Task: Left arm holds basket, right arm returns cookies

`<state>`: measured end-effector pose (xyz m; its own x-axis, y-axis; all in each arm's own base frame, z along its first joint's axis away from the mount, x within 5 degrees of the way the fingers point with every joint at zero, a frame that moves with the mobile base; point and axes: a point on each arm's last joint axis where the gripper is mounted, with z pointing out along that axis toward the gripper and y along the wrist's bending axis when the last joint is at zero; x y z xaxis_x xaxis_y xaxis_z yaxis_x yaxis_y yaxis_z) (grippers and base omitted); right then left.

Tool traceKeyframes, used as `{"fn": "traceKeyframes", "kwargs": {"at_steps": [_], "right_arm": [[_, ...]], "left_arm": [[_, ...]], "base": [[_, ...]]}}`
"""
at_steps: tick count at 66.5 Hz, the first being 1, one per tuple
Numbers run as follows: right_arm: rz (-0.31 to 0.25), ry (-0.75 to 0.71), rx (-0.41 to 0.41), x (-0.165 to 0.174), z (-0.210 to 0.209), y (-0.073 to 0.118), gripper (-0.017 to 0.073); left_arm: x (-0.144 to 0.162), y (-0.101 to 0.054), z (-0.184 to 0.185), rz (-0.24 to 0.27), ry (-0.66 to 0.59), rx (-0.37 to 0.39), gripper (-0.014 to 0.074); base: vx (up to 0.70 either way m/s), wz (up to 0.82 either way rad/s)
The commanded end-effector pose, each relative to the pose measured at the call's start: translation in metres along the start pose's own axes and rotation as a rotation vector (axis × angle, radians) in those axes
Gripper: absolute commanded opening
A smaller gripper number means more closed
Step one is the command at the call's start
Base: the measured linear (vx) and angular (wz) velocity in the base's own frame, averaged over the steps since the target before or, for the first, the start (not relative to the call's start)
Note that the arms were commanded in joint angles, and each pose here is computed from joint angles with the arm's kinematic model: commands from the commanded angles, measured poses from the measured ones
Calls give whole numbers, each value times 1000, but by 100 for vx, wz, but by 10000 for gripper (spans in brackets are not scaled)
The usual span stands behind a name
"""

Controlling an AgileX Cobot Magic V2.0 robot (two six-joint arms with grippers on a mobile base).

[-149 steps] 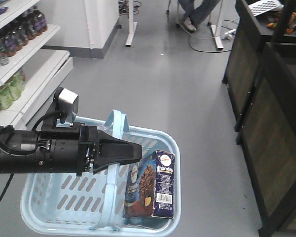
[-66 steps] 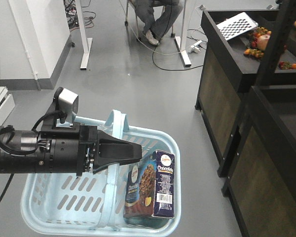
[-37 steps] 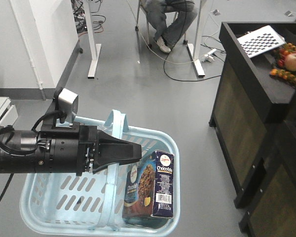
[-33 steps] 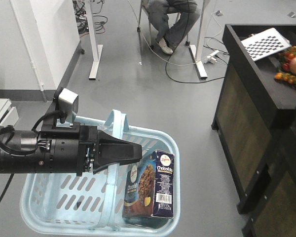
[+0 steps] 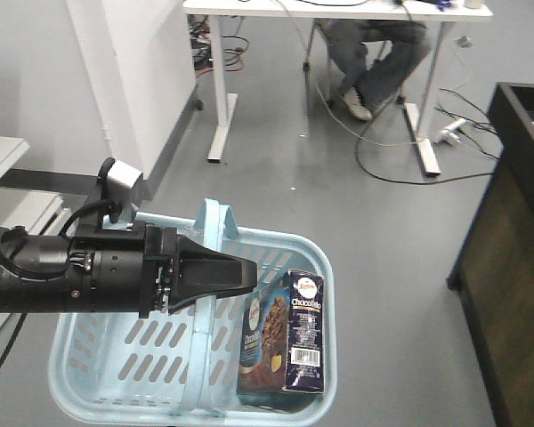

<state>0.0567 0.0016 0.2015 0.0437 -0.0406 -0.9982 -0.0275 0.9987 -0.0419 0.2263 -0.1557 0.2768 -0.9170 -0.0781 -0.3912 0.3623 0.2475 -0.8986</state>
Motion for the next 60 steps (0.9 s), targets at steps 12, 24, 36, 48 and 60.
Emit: {"fn": "traceKeyframes", "kwargs": {"at_steps": [12,24,36,48,60], "right_arm": [[-7,-80,-3,-7,-1,0,-8],[-7,-80,-3,-7,-1,0,-8],[-7,-80,-3,-7,-1,0,-8],[-7,-80,-3,-7,-1,0,-8],[-7,-80,-3,-7,-1,0,-8]], "left_arm": [[-9,-28,-4,16,-64,143,-6],[-9,-28,-4,16,-64,143,-6],[-9,-28,-4,16,-64,143,-6],[-9,-28,-4,16,-64,143,-6],[-9,-28,-4,16,-64,143,-6]], "base": [[38,70],[35,89],[32,78],[30,64],[29,69]]}}
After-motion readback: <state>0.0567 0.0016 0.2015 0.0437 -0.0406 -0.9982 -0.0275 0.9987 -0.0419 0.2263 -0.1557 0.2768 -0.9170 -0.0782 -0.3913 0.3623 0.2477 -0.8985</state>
